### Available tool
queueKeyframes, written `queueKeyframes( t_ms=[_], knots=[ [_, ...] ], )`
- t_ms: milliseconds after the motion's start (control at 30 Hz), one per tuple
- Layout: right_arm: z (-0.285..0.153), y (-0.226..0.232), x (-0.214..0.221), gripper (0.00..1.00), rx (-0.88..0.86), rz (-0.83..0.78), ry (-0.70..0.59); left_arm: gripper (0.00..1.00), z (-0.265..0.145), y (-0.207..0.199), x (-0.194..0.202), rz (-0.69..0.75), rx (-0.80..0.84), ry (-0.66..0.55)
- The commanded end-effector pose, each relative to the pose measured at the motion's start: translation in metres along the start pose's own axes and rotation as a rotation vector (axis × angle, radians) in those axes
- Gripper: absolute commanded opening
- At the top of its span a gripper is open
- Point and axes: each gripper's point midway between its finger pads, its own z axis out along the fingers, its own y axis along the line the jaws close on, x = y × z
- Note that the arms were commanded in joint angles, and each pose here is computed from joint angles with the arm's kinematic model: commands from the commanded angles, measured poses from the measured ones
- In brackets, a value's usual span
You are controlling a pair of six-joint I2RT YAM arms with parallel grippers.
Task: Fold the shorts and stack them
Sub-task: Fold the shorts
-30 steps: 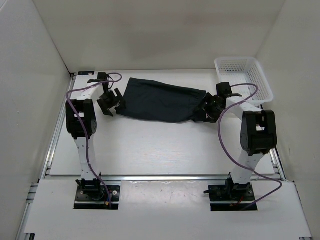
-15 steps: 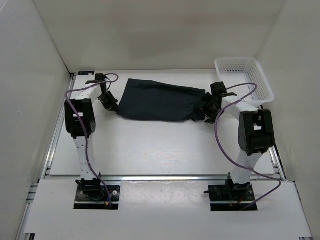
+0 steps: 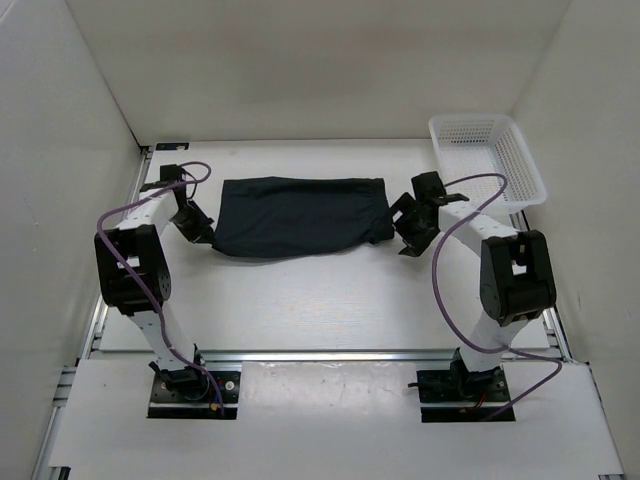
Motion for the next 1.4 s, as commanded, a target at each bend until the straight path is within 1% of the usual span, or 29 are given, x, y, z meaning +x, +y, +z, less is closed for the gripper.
queueKeyframes(
  t_ms=[0,67,100,233,367,400,433,467,533,567,600,667,700,767,800,933,1033,1100,1133,1167,1233,1267,1300,1333,1367],
  knots=[
    [0.009,0.038,0.020,0.96,-0.117,-0.004,0.049,0.10,-0.019,-0.004,-0.004,0.024,0.027,-0.067],
    [0.011,0.044,0.021,0.96,-0.143,-0.002,0.039,0.10,-0.019,-0.002,-0.002,0.033,0.025,-0.066],
    [0.011,0.055,0.014,0.96,-0.190,-0.011,0.011,0.10,-0.019,-0.001,-0.002,0.032,0.018,-0.071],
    [0.027,0.051,0.009,0.96,-0.164,0.013,-0.008,0.10,-0.022,0.001,-0.005,0.034,0.020,-0.081],
    [0.037,0.050,-0.002,0.89,-0.150,0.025,-0.062,0.10,-0.023,0.000,-0.005,0.043,0.028,-0.077],
    [0.043,0.044,-0.004,0.83,-0.126,0.028,-0.075,0.10,-0.019,0.001,-0.004,0.042,0.022,-0.068],
    [0.051,0.036,0.000,0.81,-0.094,0.032,-0.056,0.10,-0.020,0.004,-0.006,0.034,0.020,-0.070],
    [0.049,0.038,-0.003,0.78,-0.089,0.033,-0.069,0.10,-0.018,0.006,-0.003,0.032,0.016,-0.062],
    [0.056,0.028,-0.002,0.70,-0.056,0.036,-0.073,0.10,-0.015,0.008,-0.003,0.023,0.019,-0.050],
    [0.057,0.028,-0.006,0.65,-0.055,0.036,-0.096,0.10,-0.015,0.008,-0.003,0.023,0.019,-0.050],
    [0.057,0.027,-0.008,0.53,-0.049,0.026,-0.105,0.10,-0.016,0.010,-0.005,0.010,0.025,-0.049],
    [0.060,0.015,-0.004,0.36,-0.005,0.003,-0.091,0.10,-0.014,0.013,-0.006,-0.002,0.028,-0.038],
    [0.060,0.014,-0.009,0.19,0.009,0.004,-0.112,0.10,-0.011,0.014,-0.005,-0.004,0.024,-0.031],
    [0.060,0.009,-0.009,0.04,0.029,-0.022,-0.115,0.10,-0.011,0.017,-0.007,-0.003,0.022,-0.033],
    [0.059,0.006,-0.007,0.00,0.042,-0.022,-0.107,0.10,-0.011,0.017,-0.007,-0.003,0.022,-0.033],
    [0.045,-0.004,0.002,0.00,0.075,-0.058,-0.095,0.10,-0.018,0.014,-0.008,0.000,0.039,-0.046],
    [0.027,-0.025,0.010,0.00,0.136,-0.070,-0.094,0.10,-0.021,0.018,0.001,-0.001,0.036,-0.040],
    [0.022,-0.052,0.029,0.00,0.197,-0.088,-0.060,0.10,-0.026,0.021,0.007,0.000,0.040,-0.047],
    [0.013,-0.055,0.031,0.00,0.182,-0.089,-0.070,0.10,-0.023,0.027,0.016,0.006,0.029,-0.028],
    [0.012,-0.080,0.044,0.00,0.234,-0.088,-0.047,0.10,-0.023,0.030,0.021,0.005,0.025,-0.021],
    [0.001,-0.095,0.054,0.00,0.234,-0.088,-0.047,0.10,-0.023,0.038,0.035,0.013,0.016,-0.005],
    [0.000,-0.114,0.069,0.00,0.263,-0.098,-0.023,0.10,-0.023,0.041,0.040,0.012,0.013,0.000],
    [-0.007,-0.115,0.070,0.00,0.240,-0.098,-0.038,0.10,-0.023,0.044,0.045,0.011,0.011,0.004],
    [-0.012,-0.124,0.079,0.03,0.256,-0.106,-0.024,0.10,-0.025,0.048,0.052,0.011,0.010,0.005],
    [-0.014,-0.135,0.085,0.16,0.265,-0.106,-0.018,0.10,-0.027,0.049,0.055,0.011,0.011,0.003]
  ],
)
